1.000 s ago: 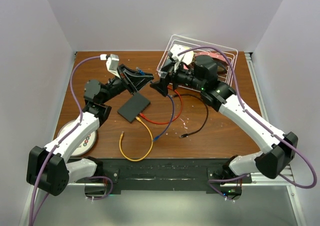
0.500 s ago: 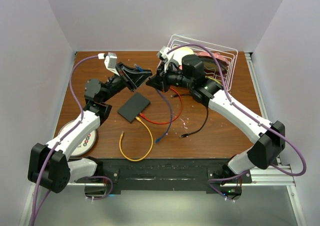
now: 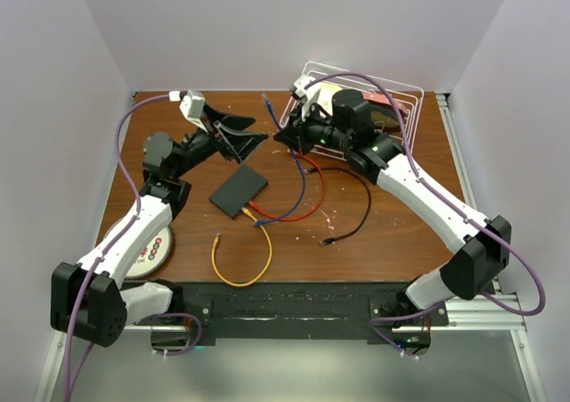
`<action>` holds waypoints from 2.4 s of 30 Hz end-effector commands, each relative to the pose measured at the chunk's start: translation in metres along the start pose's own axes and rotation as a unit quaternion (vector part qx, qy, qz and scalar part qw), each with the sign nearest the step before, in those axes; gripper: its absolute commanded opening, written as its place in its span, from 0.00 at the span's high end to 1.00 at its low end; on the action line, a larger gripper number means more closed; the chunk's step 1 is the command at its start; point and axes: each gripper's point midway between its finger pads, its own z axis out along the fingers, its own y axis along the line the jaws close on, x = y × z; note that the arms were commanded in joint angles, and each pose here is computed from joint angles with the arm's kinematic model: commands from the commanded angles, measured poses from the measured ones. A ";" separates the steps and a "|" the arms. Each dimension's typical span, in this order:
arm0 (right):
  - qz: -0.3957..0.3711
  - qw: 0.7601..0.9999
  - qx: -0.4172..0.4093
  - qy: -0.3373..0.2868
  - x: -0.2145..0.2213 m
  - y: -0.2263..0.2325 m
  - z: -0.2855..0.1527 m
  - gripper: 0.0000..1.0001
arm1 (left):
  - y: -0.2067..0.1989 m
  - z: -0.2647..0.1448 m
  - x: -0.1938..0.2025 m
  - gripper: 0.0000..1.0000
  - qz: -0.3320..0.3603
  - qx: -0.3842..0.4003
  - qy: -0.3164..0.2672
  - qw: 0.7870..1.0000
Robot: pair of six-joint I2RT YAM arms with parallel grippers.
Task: Insert the plug into the switch port
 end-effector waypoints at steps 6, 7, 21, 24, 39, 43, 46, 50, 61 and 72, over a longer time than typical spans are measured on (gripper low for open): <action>-0.081 0.987 -0.135 0.018 -0.013 0.046 -0.031 1.00 | -0.020 -0.003 -0.033 0.20 0.063 0.060 -0.025 0.996; -0.084 0.986 -0.144 0.020 -0.012 0.049 -0.031 1.00 | -0.022 -0.003 -0.032 0.21 0.061 0.066 -0.026 0.996; -0.071 0.978 -0.191 0.041 0.002 0.061 -0.030 1.00 | -0.058 -0.003 -0.039 0.59 0.065 0.185 -0.036 0.980; -0.070 0.978 -0.192 0.045 0.005 0.061 -0.029 1.00 | -0.061 -0.004 -0.041 0.64 0.066 0.194 -0.044 0.978; -0.054 0.997 -0.043 -0.043 -0.042 0.025 -0.035 0.20 | -0.025 -0.002 -0.049 1.00 0.013 0.053 -0.072 0.996; -0.058 0.994 -0.025 -0.089 -0.060 0.025 -0.039 0.05 | 0.016 0.003 -0.041 1.00 -0.043 -0.082 -0.053 0.994; -0.061 0.993 -0.034 -0.098 -0.065 0.029 -0.034 0.03 | 0.025 0.005 -0.038 1.00 -0.065 -0.117 -0.044 0.990; -0.043 0.992 -0.051 -0.107 -0.067 0.035 -0.019 0.04 | 0.033 0.007 -0.033 1.00 -0.087 -0.145 -0.037 0.985; -0.033 0.991 -0.049 -0.117 -0.072 0.027 0.008 0.19 | 0.028 0.008 -0.031 1.00 -0.103 -0.134 -0.035 0.985; -0.036 0.991 -0.035 -0.121 -0.073 0.014 0.029 0.41 | 0.026 0.008 -0.029 1.00 -0.098 -0.124 -0.027 0.987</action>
